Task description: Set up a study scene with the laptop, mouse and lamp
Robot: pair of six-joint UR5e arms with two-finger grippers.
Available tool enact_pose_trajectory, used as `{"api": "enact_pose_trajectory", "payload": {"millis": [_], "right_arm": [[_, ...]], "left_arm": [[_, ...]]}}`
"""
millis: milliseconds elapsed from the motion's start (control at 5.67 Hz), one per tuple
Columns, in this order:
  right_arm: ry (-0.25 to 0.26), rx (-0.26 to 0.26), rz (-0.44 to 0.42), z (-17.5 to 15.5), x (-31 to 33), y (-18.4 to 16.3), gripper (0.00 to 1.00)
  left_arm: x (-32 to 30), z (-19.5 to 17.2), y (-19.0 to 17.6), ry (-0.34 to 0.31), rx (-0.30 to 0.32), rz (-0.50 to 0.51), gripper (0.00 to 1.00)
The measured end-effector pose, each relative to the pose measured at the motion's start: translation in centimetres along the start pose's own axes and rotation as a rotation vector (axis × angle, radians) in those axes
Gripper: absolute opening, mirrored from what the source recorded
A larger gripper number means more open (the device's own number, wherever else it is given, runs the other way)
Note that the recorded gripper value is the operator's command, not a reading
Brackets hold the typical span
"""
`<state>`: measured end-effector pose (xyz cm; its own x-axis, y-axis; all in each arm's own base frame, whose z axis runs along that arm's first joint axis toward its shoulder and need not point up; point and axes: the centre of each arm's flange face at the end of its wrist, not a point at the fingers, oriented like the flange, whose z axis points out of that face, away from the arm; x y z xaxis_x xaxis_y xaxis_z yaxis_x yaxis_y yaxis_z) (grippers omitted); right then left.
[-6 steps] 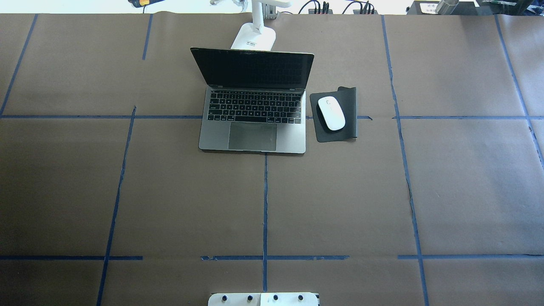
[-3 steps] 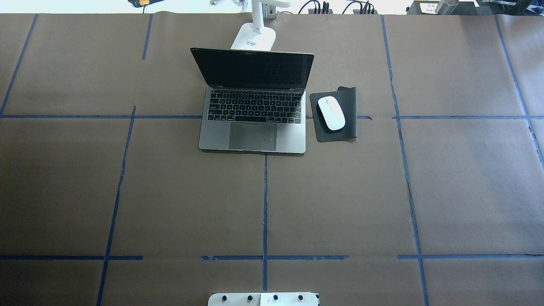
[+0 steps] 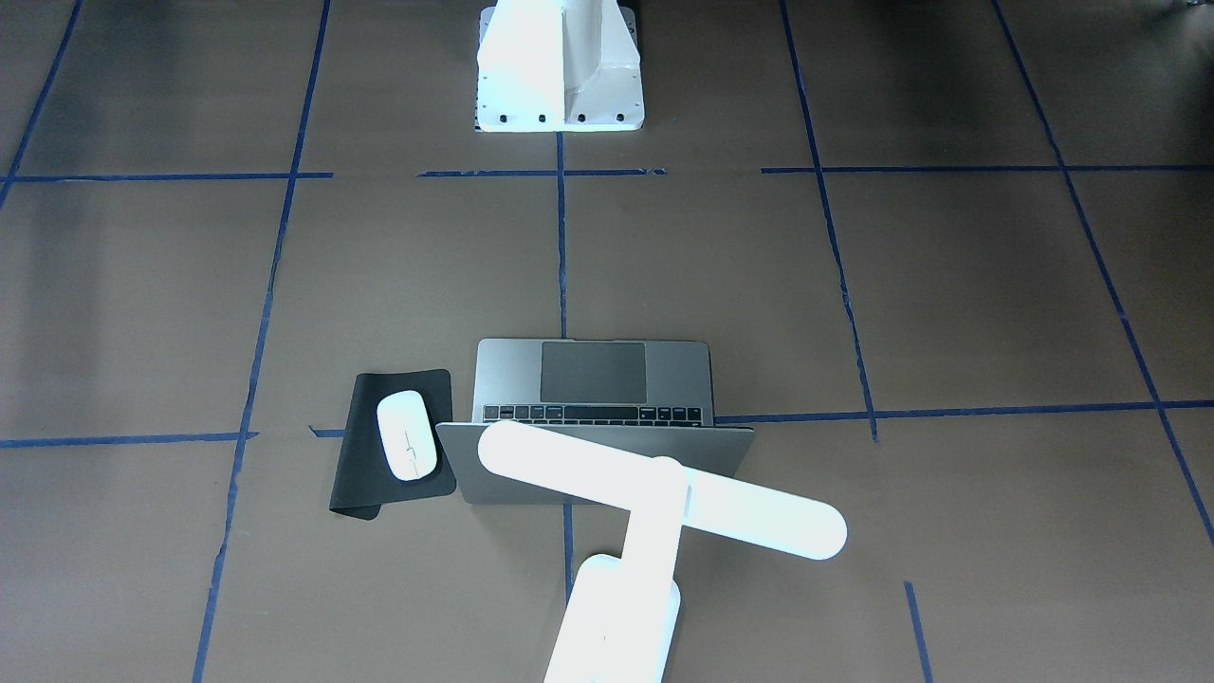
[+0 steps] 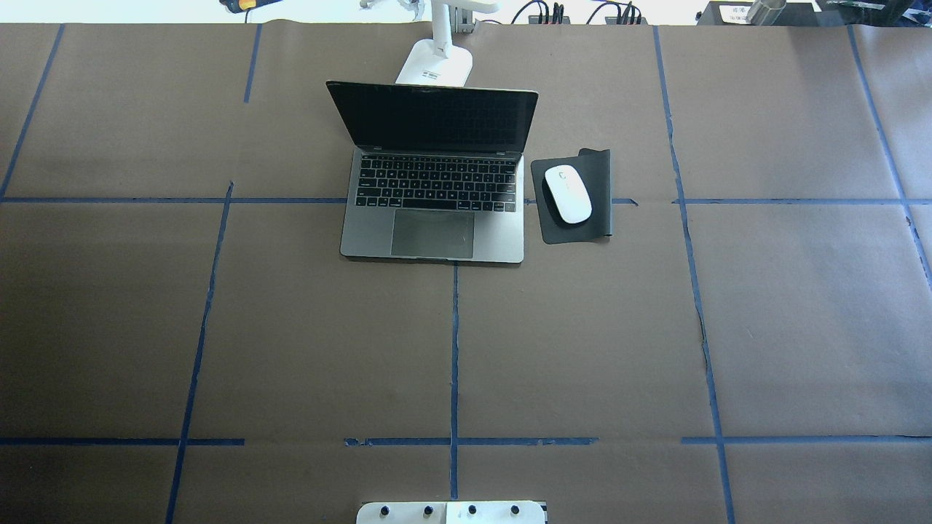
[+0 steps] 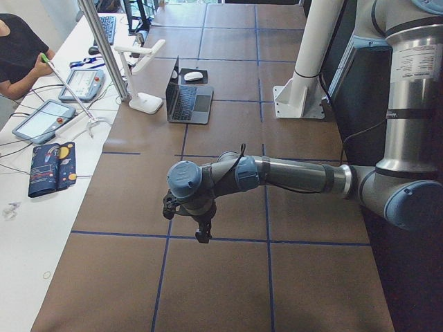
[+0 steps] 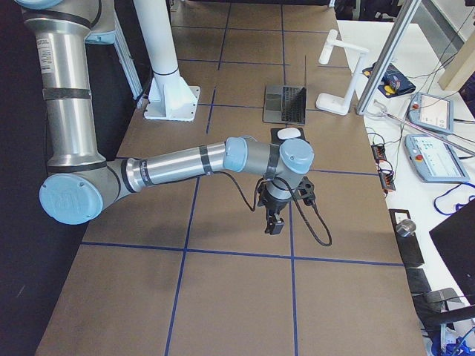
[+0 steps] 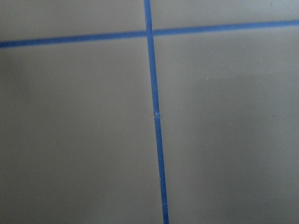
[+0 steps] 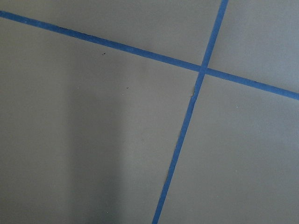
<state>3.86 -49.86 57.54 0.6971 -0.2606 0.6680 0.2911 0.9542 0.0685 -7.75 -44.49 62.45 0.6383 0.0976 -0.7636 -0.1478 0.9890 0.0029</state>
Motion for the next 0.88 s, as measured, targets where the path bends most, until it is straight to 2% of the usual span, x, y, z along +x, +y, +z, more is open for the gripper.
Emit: {"api": "enact_pose_trajectory", "payload": {"millis": [353, 882], "right_arm": [[-0.013, -0.007, 0.018, 0.5, 0.2, 0.2, 1.00], [-0.018, -0.010, 0.048, 1.1, 1.1, 3.0, 1.00]], "left_arm": [[2.6, -2.0, -1.1, -0.017, 0.041, 0.009, 1.00], [3.3, -0.9, -2.9, -0.016, 0.017, 0.016, 1.00]]}}
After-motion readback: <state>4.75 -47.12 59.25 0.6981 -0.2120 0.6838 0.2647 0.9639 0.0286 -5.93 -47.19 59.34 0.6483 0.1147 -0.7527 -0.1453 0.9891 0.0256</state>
